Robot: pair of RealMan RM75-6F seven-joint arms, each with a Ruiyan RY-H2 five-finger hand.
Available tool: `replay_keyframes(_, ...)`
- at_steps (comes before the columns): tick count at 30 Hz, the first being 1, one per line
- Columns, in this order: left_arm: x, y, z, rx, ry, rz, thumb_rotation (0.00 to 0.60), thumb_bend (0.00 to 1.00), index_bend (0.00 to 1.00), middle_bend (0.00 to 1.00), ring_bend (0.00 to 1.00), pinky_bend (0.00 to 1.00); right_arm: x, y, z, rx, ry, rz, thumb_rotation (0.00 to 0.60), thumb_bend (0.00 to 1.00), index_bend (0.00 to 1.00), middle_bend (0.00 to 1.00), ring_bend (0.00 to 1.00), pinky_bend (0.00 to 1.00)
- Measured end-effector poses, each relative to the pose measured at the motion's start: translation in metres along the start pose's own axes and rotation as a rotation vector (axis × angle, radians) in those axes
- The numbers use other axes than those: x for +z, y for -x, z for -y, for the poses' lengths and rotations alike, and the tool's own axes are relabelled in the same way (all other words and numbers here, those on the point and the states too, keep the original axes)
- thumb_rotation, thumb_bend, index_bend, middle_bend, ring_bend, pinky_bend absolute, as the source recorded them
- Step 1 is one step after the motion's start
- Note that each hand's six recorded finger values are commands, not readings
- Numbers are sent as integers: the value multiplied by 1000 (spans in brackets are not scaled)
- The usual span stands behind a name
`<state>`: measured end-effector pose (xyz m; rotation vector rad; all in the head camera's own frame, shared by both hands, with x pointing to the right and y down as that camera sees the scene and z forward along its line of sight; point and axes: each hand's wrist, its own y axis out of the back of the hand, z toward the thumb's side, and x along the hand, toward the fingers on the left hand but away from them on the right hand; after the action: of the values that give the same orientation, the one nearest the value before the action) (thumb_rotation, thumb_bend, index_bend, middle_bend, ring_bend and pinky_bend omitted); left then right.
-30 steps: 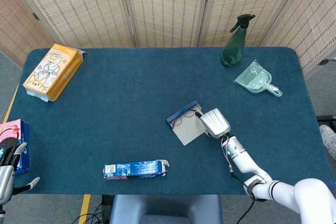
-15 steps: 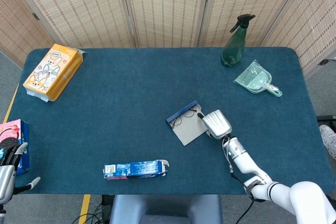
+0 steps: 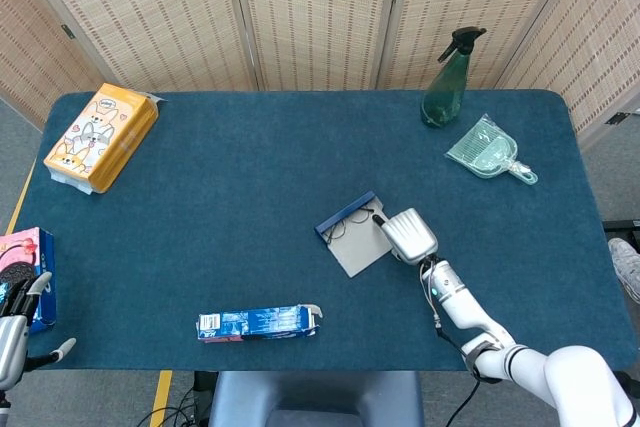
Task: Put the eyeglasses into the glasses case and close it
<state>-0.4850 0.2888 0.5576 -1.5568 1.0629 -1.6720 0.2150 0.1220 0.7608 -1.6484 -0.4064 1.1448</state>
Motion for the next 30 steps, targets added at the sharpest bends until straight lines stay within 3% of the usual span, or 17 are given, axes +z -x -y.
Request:
replay_keyframes(6,-1,0,0,1,2,-3,600,163,92,136,106,278,2,1,-3,-16,-7,-12,600,305,328,993,1000,1000)
replay_keyframes(16,-2,-1,1,1,3,-2,600,163,92,136,106,278,9,13,-18,-66,26,-22,600,339,364,994,1000,1000)
replay_keyframes(22,-2,-1,2,-4,3,-4,600,163,91,136,106,278,27,23,-22,-69,47,-52,600,366,421,994,1000,1000)
replay_keyframes(30,-6,1,1,-3,0,-15,600,163,91,136,106,278,37,29,-18,-58,56,-62,600,395,584,996,1000,1000)
